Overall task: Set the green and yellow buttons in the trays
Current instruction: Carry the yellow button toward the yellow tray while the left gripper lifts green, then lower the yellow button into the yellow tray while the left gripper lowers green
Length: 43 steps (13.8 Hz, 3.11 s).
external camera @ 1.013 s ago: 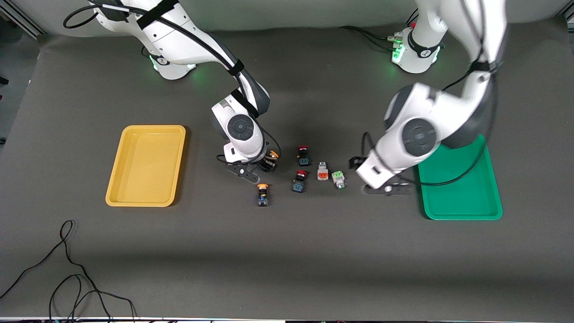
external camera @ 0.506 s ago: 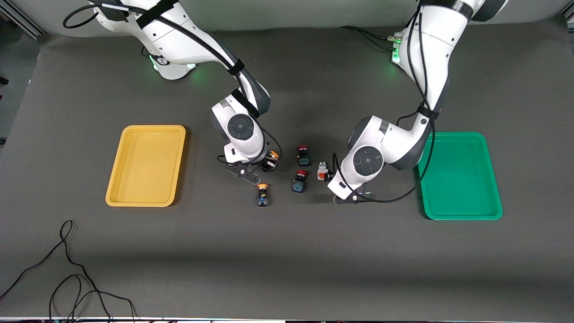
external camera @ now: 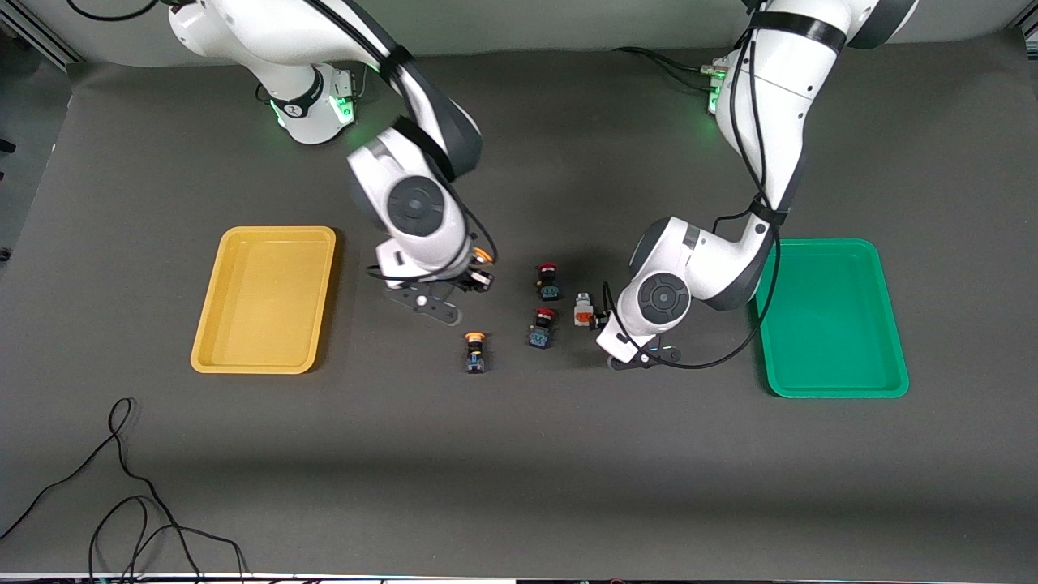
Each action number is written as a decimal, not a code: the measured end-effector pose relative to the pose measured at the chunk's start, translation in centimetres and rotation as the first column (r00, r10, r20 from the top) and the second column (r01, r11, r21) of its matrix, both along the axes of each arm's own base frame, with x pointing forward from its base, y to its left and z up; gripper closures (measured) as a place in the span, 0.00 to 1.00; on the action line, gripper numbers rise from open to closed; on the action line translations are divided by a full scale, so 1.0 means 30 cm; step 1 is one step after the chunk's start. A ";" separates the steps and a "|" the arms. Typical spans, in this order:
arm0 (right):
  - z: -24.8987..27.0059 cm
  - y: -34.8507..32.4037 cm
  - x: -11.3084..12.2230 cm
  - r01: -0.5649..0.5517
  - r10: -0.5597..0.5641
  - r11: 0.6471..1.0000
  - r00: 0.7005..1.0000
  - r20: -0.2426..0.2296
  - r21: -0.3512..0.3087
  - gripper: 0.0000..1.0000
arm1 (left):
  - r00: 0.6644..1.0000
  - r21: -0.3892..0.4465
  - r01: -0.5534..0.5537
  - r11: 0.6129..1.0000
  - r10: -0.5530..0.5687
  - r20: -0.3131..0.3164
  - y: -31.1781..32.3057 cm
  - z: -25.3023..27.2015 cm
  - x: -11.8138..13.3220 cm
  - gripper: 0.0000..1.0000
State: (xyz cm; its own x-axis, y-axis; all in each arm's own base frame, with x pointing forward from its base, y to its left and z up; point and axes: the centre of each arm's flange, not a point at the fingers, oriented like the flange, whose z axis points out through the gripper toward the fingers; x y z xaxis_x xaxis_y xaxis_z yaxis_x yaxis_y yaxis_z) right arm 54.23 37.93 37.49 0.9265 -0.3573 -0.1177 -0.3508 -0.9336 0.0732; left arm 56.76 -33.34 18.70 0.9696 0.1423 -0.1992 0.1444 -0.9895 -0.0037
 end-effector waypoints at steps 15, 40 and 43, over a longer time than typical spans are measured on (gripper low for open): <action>-0.101 -1.571 0.104 -0.515 0.515 0.855 0.857 0.013 0.065 0.60 | 0.998 0.001 0.027 1.000 -0.027 -0.052 0.027 0.209 0.046 0.59; 0.165 -0.796 0.311 -0.367 0.366 0.926 0.930 0.031 0.089 0.00 | 0.868 0.004 0.482 0.876 -0.478 0.135 1.448 -0.015 -0.079 0.59; 0.061 -0.372 0.305 -0.269 0.267 0.959 0.963 0.036 0.089 0.00 | 0.873 -0.003 0.475 0.880 -0.471 0.124 1.457 0.003 -0.075 0.33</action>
State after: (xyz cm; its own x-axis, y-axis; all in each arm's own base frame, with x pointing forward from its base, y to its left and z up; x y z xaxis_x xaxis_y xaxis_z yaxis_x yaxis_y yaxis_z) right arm 63.39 26.76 39.31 0.9897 -0.0843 -0.1160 -0.0876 -0.9959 -0.0230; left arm 54.52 10.37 18.79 0.9358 -0.3438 -0.0777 -0.3435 -0.9390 0.0174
